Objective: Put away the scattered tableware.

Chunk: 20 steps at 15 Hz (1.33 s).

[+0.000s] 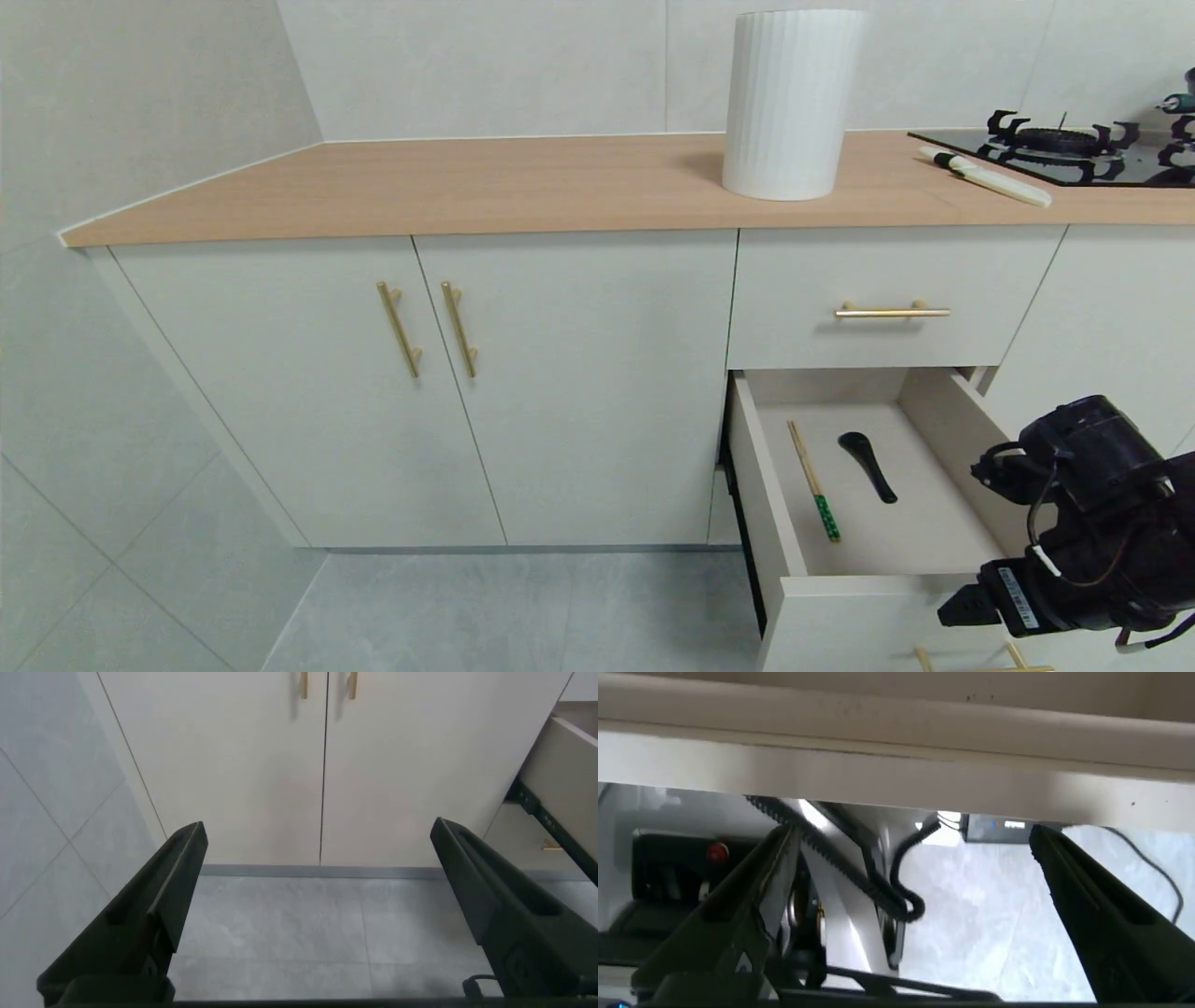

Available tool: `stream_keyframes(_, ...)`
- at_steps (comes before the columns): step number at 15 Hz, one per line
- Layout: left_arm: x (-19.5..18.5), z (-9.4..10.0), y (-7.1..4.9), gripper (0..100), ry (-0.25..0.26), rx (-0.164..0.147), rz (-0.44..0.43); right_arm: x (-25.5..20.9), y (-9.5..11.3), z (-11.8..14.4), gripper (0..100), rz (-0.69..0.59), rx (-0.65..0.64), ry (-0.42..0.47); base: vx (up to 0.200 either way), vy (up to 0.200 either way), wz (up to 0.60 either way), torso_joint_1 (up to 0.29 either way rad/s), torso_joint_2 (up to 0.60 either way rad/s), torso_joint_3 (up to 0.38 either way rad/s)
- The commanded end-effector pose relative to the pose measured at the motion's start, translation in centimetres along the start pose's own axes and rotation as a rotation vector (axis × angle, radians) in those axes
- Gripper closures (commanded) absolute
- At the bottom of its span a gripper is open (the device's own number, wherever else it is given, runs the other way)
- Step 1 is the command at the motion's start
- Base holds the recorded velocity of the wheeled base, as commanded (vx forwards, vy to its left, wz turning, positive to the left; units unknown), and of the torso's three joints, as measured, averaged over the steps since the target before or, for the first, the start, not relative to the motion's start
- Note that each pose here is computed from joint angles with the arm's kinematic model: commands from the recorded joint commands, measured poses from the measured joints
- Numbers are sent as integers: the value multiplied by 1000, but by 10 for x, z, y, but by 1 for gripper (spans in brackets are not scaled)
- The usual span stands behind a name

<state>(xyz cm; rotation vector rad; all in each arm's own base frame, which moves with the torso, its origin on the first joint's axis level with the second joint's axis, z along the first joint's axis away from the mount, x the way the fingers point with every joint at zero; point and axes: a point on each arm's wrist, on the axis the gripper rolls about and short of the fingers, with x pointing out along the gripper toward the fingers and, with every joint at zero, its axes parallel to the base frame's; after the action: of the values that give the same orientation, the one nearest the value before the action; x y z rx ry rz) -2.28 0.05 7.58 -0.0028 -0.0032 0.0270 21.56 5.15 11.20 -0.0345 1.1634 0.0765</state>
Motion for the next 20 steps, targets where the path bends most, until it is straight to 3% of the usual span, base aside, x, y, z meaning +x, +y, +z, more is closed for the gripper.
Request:
stream_keyframes(1, 0, 0, 0, 0, 0, 0, 1, 0, 0, 2, 0, 0, 3, -15, 0, 0, 0, 0, 0, 0)
stream_keyframes(12, 0, 0, 0, 0, 0, 0, 1, 27, 6, 67, 0, -71, 0, -188, 0, 0, 0, 0, 0, 0)
stream_keyframes(17, 0, 0, 0, 0, 0, 0, 1, 46, 1, 89, 0, -84, -2, -191, 0, 0, 0, 0, 0, 0)
stream_keyframes(20, 0, 0, 0, 0, 0, 0, 1, 63, -1, 101, 0, -83, 15, -269, 0, 0, 0, 0, 0, 0)
